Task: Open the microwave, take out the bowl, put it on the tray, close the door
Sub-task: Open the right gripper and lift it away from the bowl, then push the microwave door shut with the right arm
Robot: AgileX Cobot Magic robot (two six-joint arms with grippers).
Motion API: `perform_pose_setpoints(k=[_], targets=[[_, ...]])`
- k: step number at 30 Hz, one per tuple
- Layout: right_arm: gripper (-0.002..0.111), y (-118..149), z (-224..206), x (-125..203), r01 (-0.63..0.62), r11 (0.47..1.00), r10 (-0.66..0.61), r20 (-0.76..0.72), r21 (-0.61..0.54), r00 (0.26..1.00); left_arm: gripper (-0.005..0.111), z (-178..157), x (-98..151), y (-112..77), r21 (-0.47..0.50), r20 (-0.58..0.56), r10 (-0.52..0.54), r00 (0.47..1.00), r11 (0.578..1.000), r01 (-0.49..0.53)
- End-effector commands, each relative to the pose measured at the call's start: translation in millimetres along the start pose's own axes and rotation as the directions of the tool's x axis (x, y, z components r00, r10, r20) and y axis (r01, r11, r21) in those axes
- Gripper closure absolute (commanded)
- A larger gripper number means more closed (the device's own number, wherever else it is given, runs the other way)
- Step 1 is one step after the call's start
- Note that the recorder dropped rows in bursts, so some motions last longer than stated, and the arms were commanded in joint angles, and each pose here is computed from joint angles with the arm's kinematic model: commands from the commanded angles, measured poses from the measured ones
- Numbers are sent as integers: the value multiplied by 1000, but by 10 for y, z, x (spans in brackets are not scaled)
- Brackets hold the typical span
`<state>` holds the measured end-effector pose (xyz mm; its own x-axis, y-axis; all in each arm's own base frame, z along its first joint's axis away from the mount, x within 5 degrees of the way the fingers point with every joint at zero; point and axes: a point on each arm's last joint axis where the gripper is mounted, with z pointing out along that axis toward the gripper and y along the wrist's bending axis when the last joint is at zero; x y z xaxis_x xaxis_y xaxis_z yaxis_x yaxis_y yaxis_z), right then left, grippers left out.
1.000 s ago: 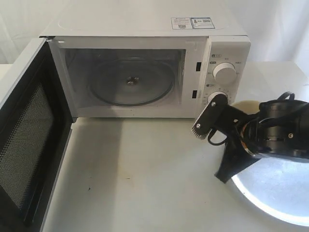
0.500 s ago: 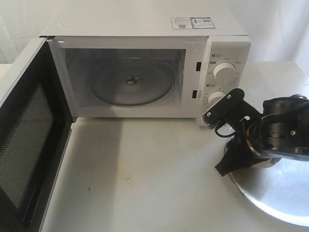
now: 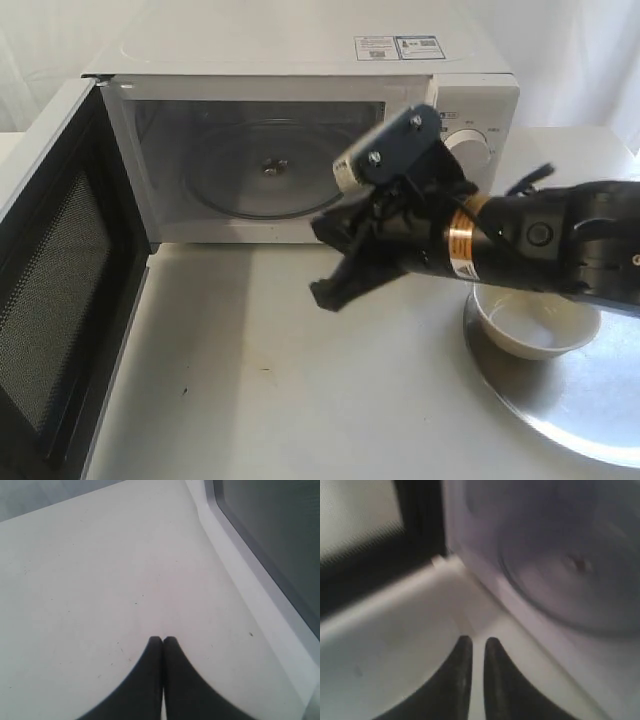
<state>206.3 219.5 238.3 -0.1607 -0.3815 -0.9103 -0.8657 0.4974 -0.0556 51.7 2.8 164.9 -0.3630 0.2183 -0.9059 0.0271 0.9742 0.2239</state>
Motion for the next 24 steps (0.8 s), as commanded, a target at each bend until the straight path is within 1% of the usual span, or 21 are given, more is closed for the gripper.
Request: perform_pose_setpoints(k=[1,3,6,9,11,14,18,19,21,23,24], targets=[[108,100,-17,-667,-9,993,47,316,-121,948,107,-6,-13,1,2,6,-10,1000,1000,10],[108,179,23,-960,48,990,8,390,-135,921,107,-6,-13,1,2,6,-10,1000,1000,10],[108,415,162,-1394,133,974,-29,486,-182,874,107,-6,-13,1,2,6,-10,1000,1000,10],[108,762,409,-1682,202,954,-63,515,-221,855,107,-6,-13,1,2,6,-10,1000,1000,10],[108,1031,656,-1808,252,944,-112,510,-214,853,107,-6,-13,1,2,6,-10,1000,1000,10],[108,1428,1036,-1863,356,918,-233,492,-172,839,107,-6,-13,1,2,6,-10,1000,1000,10],[108,1824,1557,-1738,460,880,-374,428,-116,823,107,-6,-13,1,2,6,-10,1000,1000,10],[108,1865,1650,-1686,483,871,-414,392,-93,822,107,-6,-13,1,2,6,-10,1000,1000,10],[108,1927,1841,-1546,565,824,-534,288,-33,795,107,-6,-13,1,2,6,-10,1000,1000,10],[108,1921,1950,-1427,647,762,-641,158,15,751,107,-6,-13,1,2,6,-10,1000,1000,10],[108,1889,1977,-1375,691,722,-692,75,38,718,107,-6,-13,1,2,6,-10,1000,1000,10]])
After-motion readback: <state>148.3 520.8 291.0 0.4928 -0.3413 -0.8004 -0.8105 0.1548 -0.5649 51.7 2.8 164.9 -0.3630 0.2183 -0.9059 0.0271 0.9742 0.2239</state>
